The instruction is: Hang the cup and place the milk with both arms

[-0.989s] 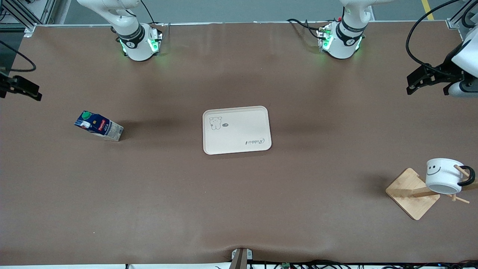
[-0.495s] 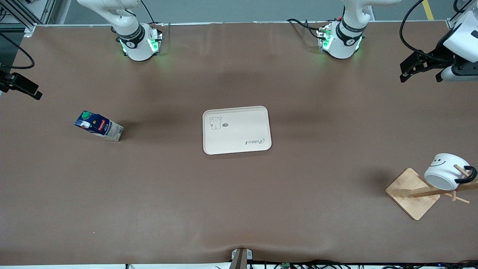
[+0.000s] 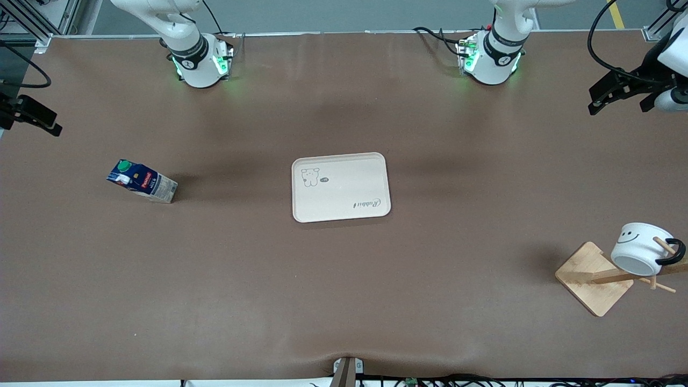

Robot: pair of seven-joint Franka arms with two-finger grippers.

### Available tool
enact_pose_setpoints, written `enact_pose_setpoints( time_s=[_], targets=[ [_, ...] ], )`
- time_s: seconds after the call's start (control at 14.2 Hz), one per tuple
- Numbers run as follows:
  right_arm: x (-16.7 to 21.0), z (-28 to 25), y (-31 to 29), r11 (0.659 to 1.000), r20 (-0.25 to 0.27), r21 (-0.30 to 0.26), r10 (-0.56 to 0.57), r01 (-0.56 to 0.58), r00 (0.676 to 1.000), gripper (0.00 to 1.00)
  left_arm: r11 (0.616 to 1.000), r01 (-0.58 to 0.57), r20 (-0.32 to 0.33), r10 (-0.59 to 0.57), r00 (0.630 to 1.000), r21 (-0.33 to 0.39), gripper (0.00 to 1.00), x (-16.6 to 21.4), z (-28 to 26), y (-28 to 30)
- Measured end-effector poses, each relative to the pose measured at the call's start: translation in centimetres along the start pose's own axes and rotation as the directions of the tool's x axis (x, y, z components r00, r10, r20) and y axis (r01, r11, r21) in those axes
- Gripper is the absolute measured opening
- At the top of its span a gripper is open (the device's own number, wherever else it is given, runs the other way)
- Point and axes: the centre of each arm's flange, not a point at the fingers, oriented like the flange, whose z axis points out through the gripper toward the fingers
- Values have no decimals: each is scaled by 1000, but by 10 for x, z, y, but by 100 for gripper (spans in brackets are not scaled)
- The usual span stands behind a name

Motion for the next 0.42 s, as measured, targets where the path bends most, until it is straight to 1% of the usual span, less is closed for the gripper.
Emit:
enact_pose_setpoints(
  time_s=[0.14, 0.21, 0.28, 0.42],
  targets=[
    [1, 1, 0, 1000, 2, 0, -12, 12, 1000, 100, 1000, 8, -15, -8, 1000, -2, 100, 1, -7, -4],
    [0, 0, 1, 999, 7, 0, -36, 36, 999, 100, 1000, 8, -23, -8, 1000, -3, 100, 1, -11, -4],
    [-2, -1, 3, 998, 18, 0, -60, 60, 998, 100, 1000, 9, -26, -9, 1000, -3, 100, 0, -14, -4],
    [-5, -7, 8, 997, 21, 2, -84, 84, 996, 100, 1000, 9, -23, -9, 1000, -3, 100, 0, -13, -4]
  ],
)
